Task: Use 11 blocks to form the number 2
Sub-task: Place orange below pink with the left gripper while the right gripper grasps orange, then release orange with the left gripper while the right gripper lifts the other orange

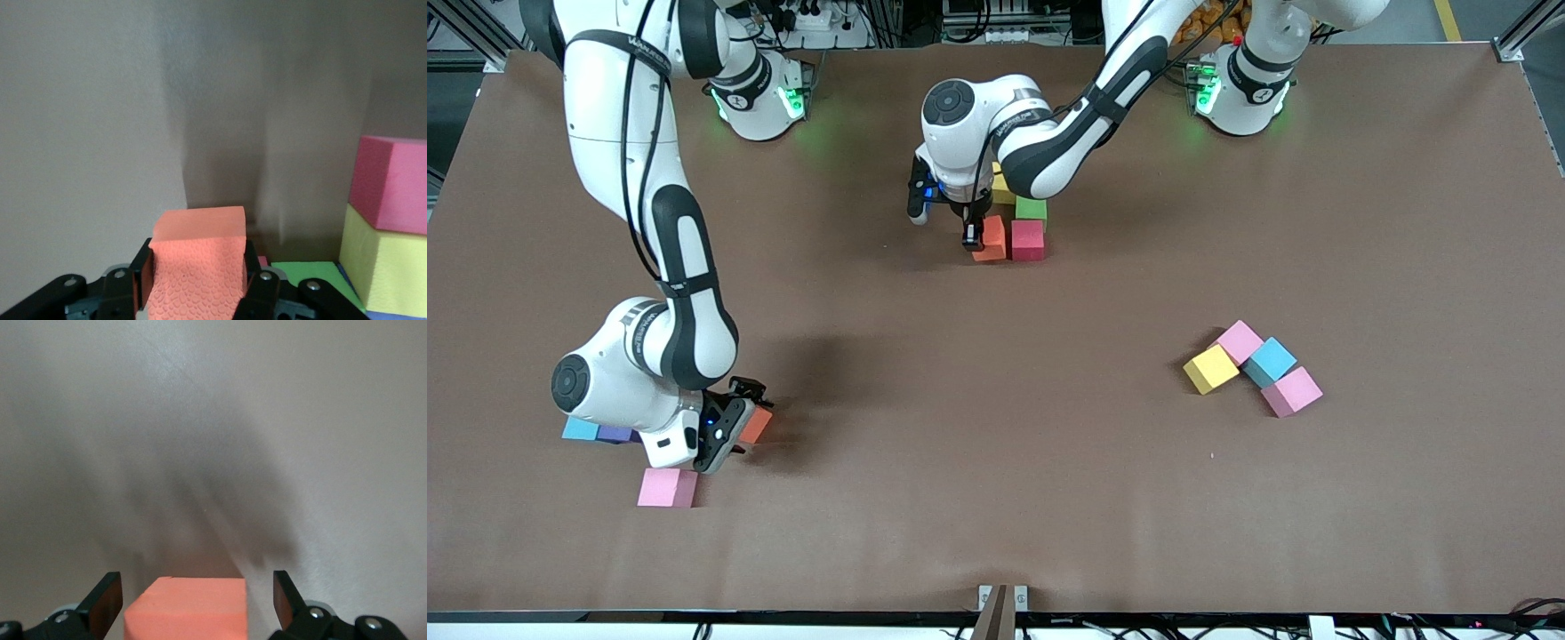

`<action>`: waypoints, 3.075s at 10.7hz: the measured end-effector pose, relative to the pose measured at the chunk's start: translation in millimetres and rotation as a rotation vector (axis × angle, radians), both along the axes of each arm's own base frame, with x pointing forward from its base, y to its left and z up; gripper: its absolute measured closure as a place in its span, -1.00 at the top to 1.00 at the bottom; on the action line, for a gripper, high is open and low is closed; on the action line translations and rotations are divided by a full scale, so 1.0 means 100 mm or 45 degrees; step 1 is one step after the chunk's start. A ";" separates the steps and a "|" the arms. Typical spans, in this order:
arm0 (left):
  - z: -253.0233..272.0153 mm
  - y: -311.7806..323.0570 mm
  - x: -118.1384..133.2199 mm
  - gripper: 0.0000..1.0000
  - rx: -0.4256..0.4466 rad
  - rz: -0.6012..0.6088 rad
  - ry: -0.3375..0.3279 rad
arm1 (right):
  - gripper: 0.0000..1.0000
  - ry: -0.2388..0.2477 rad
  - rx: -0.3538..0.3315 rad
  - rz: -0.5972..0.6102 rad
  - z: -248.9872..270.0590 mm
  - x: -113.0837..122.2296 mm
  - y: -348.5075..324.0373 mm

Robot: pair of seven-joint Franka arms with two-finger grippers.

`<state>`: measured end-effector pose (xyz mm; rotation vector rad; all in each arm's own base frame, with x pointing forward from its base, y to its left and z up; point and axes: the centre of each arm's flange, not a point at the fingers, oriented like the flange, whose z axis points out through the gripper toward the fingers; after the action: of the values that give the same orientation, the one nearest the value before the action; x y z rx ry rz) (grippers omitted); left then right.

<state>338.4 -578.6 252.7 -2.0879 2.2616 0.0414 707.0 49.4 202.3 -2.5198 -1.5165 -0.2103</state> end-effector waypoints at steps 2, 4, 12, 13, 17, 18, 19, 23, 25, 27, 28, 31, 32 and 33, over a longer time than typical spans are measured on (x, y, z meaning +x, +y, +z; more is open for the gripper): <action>-0.08 -0.01 -0.03 0.07 0.003 -0.020 -0.008 | 1.00 -0.016 -0.024 0.028 0.05 0.05 -0.04; -0.13 -0.06 -0.10 0.07 -0.014 -0.040 -0.009 | 1.00 -0.014 -0.045 0.032 0.05 0.05 -0.19; -0.37 -0.05 -0.35 0.07 -0.053 -0.126 -0.035 | 0.52 0.009 -0.049 -0.004 0.00 0.04 -0.46; -0.38 -0.03 -0.36 0.07 -0.050 -0.128 -0.033 | 0.24 0.015 -0.046 -0.001 0.01 0.04 -0.46; -0.35 0.04 -0.40 0.07 -0.037 -0.135 -0.036 | 0.15 0.078 -0.007 0.035 0.02 0.02 -0.33; -0.35 0.05 -0.41 0.07 -0.034 -0.134 -0.035 | 0.15 0.086 -0.002 0.043 0.02 0.01 -0.27; -0.35 0.07 -0.40 0.07 -0.031 -0.136 -0.039 | 0.15 0.088 0.001 0.050 0.02 0.01 -0.22; -0.36 0.13 -0.34 0.07 -0.022 -0.146 -0.059 | 0.15 0.109 0.006 0.066 0.08 0.00 0.24; -0.38 0.14 -0.35 0.07 -0.028 -0.149 -0.058 | 0.15 0.115 0.005 0.062 0.08 -0.01 0.33; -0.38 0.14 -0.36 0.07 -0.031 -0.149 -0.059 | 0.15 0.125 0.005 0.060 0.08 -0.02 0.31; -0.38 0.15 -0.36 0.07 -0.031 -0.149 -0.059 | 0.15 0.133 0.008 0.063 0.08 -0.03 0.32; -0.39 0.15 -0.36 0.07 -0.032 -0.149 -0.059 | 0.15 0.137 0.009 0.073 0.08 -0.04 0.37; -0.39 0.15 -0.36 0.07 -0.032 -0.149 -0.059 | 0.15 0.137 0.009 0.073 0.08 -0.04 0.37; -0.39 0.15 -0.36 0.07 -0.032 -0.149 -0.059 | 0.15 0.137 0.009 0.073 0.08 -0.04 0.37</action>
<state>302.9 -563.6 214.1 -1.9425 2.3640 -0.0409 703.3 86.0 209.9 -2.4364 -1.5411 -0.0703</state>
